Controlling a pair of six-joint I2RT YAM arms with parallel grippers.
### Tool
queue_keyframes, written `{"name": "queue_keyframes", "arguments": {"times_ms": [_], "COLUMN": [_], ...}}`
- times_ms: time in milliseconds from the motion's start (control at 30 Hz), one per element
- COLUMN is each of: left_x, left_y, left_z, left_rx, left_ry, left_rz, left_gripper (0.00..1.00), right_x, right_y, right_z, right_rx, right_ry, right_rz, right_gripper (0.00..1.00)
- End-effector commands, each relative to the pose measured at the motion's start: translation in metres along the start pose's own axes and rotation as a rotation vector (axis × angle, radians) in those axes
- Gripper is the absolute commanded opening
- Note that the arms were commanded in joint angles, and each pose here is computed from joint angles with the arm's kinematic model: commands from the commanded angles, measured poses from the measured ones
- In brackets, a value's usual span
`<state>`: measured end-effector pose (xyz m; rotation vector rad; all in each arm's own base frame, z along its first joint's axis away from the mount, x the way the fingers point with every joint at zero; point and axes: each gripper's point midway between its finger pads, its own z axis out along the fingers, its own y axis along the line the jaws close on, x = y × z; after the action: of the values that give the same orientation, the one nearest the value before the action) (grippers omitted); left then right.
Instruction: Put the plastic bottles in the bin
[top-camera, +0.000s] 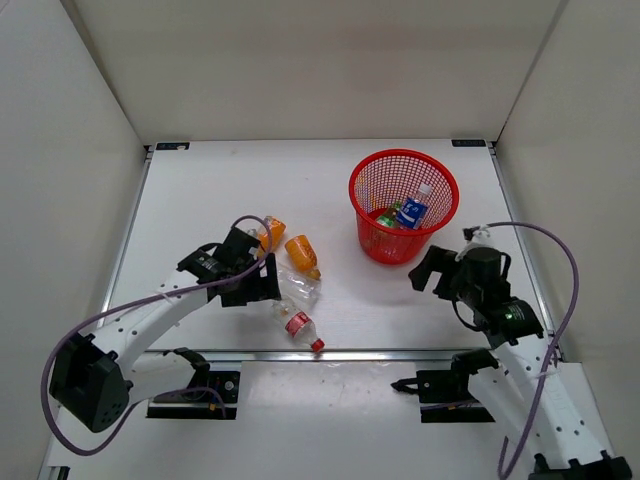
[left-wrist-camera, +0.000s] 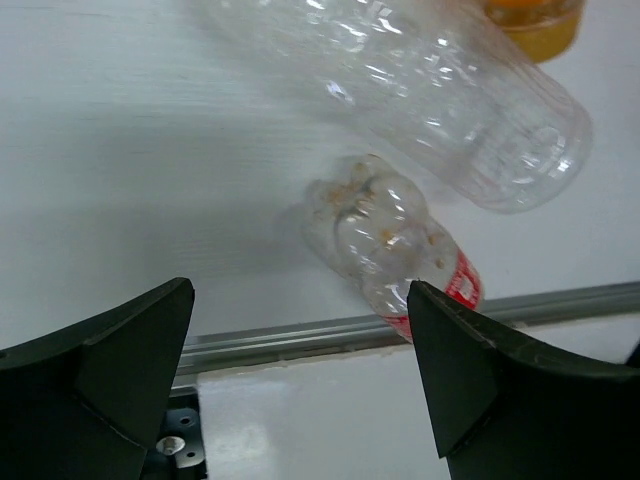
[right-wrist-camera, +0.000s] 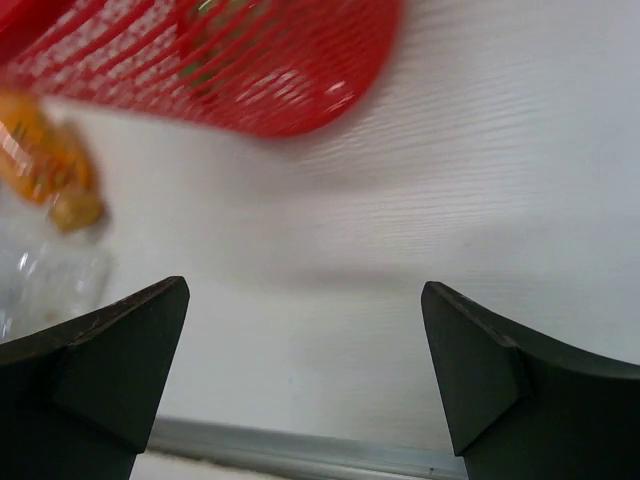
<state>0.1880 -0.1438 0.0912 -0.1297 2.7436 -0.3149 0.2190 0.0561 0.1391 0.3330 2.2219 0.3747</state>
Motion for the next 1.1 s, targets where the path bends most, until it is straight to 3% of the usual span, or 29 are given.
{"name": "queue_keyframes", "arguments": {"times_ms": [0,100,233,333,500,633,700,867,1067], "left_x": [0.003,0.013,0.031,0.05,0.066,0.068,0.059,0.057,0.048], "left_y": [-0.032,-0.046,-0.062,-0.056,-0.064,-0.067,-0.068,-0.05,-0.034], "left_z": [-0.01,-0.008,-0.002,0.012,0.028,0.044,0.05,0.062,0.028], "left_rx": [0.157,0.199,0.219,0.164,0.126,0.116,0.103,0.02,0.0], "left_ry": [-0.014,0.011,0.045,0.105,0.105,0.113,0.075,0.08,0.045], "left_rz": [-0.023,-0.024,-0.055,-0.096,-0.147,-0.191,-0.192,-0.179,-0.187], "left_gripper": [0.99,0.99,0.98,0.99,0.99,0.99,0.95,0.71,0.5], "right_x": [0.021,0.04,0.038,0.022,-0.008,-0.016,-0.017,-0.015,-0.015], "right_y": [0.027,0.051,0.055,0.044,0.02,-0.001,-0.005,-0.013,-0.027], "right_z": [-0.004,-0.007,-0.006,-0.005,-0.006,-0.011,-0.01,-0.008,-0.003], "right_rx": [-0.098,-0.127,-0.069,-0.008,-0.003,0.045,0.055,0.106,0.169], "right_ry": [0.069,0.099,0.071,0.035,-0.068,-0.085,-0.089,-0.087,-0.089], "right_rz": [-0.139,-0.269,-0.308,-0.227,-0.069,-0.049,-0.054,-0.071,-0.066], "right_gripper": [0.99,0.99,1.0,0.99,0.99,0.99,0.99,0.99,0.99]}}
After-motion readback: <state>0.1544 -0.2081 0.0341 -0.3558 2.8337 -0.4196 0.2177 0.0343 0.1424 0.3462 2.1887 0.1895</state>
